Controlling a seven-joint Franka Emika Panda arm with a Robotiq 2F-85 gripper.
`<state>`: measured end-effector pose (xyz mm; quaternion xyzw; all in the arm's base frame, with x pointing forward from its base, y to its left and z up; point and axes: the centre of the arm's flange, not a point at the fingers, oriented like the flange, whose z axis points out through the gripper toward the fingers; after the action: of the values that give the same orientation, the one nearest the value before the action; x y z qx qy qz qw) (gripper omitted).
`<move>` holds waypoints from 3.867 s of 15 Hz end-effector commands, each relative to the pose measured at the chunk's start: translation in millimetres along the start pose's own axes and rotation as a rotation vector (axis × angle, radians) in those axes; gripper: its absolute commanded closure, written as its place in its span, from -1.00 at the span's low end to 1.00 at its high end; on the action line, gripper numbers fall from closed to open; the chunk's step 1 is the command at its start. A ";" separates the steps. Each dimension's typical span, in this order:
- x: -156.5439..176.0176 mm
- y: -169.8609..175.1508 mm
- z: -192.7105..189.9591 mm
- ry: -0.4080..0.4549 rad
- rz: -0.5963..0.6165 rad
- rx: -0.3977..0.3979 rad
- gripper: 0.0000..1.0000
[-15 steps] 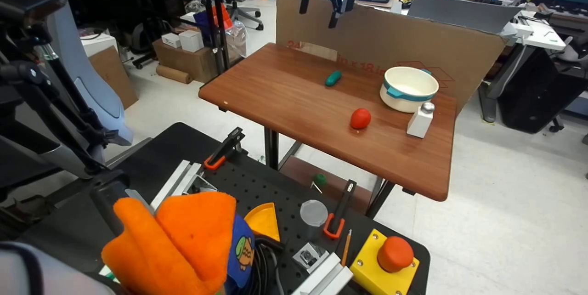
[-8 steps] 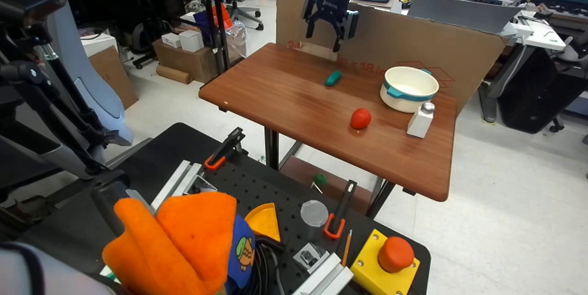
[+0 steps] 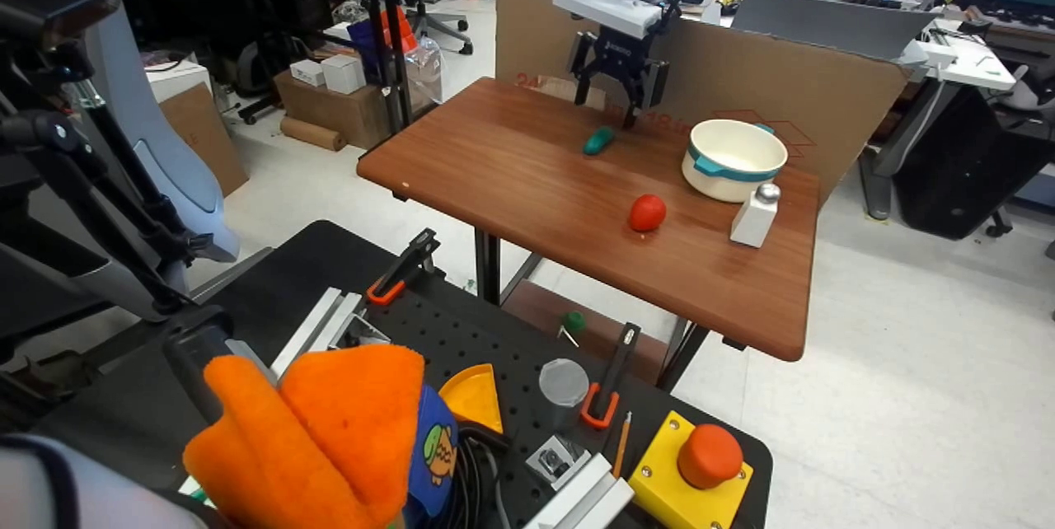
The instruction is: Move the blue object on the table
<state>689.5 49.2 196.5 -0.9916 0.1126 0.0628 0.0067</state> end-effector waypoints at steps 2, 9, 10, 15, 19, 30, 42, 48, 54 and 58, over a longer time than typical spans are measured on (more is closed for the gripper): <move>4.1 10.1 15.1 -0.004 0.001 -0.040 -1.00; -9.4 -15.5 44.4 -0.027 -0.036 -0.032 -1.00; -8.7 -17.1 46.8 -0.023 -0.037 -0.033 -0.50; -9.1 -21.0 39.5 0.008 -0.041 -0.028 0.05; -12.7 -27.0 28.0 -0.003 -0.035 -0.017 0.59; -116.4 -105.1 36.5 -0.007 -0.248 0.131 0.83; -143.1 -123.6 66.1 -0.183 -0.312 0.148 -0.16; -149.6 -111.3 67.4 -0.142 -0.272 0.065 -0.81; -157.9 -76.8 22.3 -0.083 -0.210 -0.014 -1.00; -166.5 -60.4 -47.8 -0.053 -0.169 0.036 -1.00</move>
<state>567.1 155.9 204.7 -0.9948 0.0125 0.0980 0.0226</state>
